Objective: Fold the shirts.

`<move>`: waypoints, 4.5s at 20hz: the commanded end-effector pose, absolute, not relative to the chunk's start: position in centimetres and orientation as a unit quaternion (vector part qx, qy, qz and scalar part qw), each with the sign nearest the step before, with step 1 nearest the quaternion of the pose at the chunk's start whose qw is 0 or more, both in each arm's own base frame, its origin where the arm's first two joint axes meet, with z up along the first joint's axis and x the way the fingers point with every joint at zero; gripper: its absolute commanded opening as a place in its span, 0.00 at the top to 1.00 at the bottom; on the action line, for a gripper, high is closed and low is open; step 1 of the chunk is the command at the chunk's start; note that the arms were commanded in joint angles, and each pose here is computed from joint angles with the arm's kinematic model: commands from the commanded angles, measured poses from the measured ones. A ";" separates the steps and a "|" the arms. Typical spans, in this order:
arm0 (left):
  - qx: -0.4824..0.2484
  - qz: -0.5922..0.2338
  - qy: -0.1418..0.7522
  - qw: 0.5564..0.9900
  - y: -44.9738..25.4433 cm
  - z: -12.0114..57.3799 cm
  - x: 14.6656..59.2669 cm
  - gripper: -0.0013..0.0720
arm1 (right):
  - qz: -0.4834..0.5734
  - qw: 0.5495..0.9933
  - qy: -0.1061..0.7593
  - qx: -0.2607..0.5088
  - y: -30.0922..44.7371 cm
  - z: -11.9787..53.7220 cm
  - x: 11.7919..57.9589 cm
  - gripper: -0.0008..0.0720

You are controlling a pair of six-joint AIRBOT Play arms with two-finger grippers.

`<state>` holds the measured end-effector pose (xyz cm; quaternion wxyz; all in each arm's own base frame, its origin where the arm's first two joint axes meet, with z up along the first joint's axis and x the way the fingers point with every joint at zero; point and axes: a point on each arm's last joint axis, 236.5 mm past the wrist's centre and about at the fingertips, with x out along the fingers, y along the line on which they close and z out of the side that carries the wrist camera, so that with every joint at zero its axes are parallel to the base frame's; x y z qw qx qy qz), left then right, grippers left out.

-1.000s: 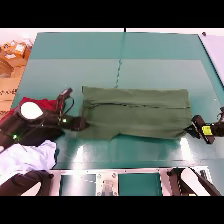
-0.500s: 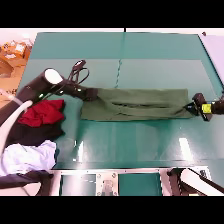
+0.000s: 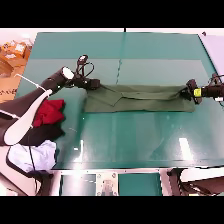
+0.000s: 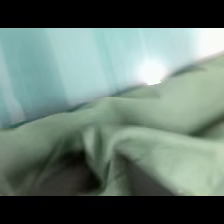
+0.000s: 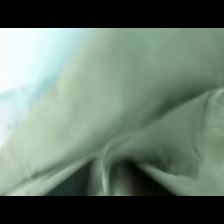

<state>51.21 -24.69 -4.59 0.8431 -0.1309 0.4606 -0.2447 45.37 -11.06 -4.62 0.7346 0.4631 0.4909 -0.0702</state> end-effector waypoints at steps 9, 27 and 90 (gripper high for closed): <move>-0.170 -0.237 0.417 0.861 -22.9 1.5 55.3 0.07 | -0.050 0.783 0.503 0.361 -22.7 -2.2 44.8 0.18; -0.167 -0.309 0.517 0.781 -25.3 1.1 49.1 0.39 | 0.165 0.704 0.579 0.377 -15.6 -11.1 43.4 0.46; -0.192 -0.367 0.483 0.772 -17.7 13.5 49.4 0.95 | 0.278 0.732 0.561 0.267 16.2 5.3 48.4 0.97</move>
